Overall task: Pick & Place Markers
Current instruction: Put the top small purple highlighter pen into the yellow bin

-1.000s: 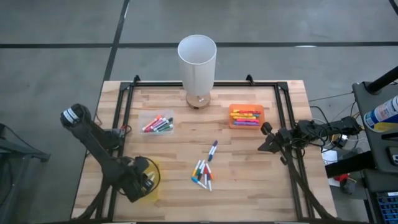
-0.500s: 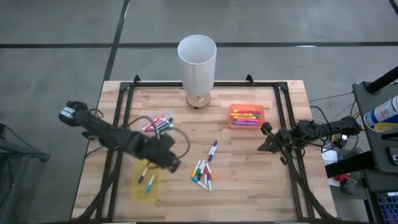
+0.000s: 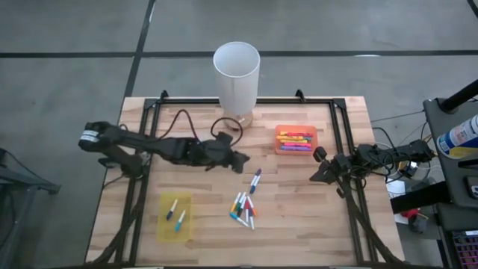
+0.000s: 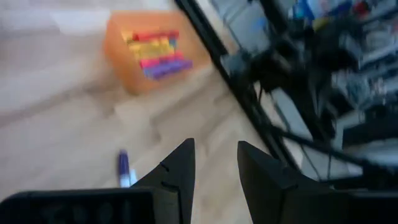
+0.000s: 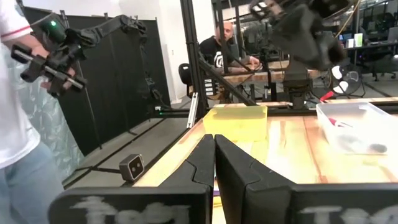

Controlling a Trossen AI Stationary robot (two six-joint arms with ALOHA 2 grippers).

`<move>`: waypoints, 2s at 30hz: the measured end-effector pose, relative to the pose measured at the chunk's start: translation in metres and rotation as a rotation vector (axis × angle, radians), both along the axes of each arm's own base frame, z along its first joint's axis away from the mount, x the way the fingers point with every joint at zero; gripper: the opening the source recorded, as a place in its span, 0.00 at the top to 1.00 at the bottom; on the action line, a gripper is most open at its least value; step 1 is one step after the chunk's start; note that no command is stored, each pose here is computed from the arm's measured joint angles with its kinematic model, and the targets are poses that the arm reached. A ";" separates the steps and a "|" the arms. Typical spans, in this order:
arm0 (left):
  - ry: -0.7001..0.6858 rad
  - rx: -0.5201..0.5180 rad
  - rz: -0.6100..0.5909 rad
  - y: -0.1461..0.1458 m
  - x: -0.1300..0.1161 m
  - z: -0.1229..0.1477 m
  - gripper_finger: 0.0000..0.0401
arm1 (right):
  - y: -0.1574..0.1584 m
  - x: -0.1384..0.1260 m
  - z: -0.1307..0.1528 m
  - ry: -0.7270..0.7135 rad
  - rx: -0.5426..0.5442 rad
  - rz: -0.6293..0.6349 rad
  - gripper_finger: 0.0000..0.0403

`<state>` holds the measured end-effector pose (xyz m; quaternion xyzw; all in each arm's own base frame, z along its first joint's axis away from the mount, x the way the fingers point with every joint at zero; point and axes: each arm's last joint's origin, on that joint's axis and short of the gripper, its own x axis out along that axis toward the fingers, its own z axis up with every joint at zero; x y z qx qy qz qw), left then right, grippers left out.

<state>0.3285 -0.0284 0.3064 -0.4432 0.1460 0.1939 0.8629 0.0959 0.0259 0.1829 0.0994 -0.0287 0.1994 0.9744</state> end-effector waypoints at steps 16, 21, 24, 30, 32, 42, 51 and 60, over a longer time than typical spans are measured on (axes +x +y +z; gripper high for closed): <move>0.110 -0.067 0.011 0.006 0.073 -0.061 0.72 | 0.000 0.000 0.000 0.000 0.000 0.000 0.98; 0.280 -0.026 -0.002 0.005 0.091 -0.084 0.72 | 0.000 0.000 0.000 0.000 0.000 0.000 0.98; 0.377 -0.030 -0.002 0.004 0.097 -0.095 0.72 | 0.000 0.000 0.000 0.000 0.000 0.000 0.98; 0.420 -0.031 -0.061 -0.001 0.111 -0.107 0.72 | 0.000 0.000 0.000 0.000 0.000 0.000 0.98; 0.447 -0.025 -0.064 -0.001 0.112 -0.113 0.72 | 0.000 0.000 0.000 0.001 0.000 0.000 0.98; 0.542 -0.029 -0.067 -0.001 0.115 -0.143 0.72 | 0.000 0.000 0.000 0.001 0.000 0.000 0.98; 0.661 -0.022 -0.063 0.000 0.106 -0.152 0.72 | 0.000 0.000 0.000 0.001 0.000 0.000 0.98; 0.735 0.029 -0.119 -0.002 0.100 -0.154 0.73 | 0.000 0.000 0.000 0.001 0.000 0.000 0.98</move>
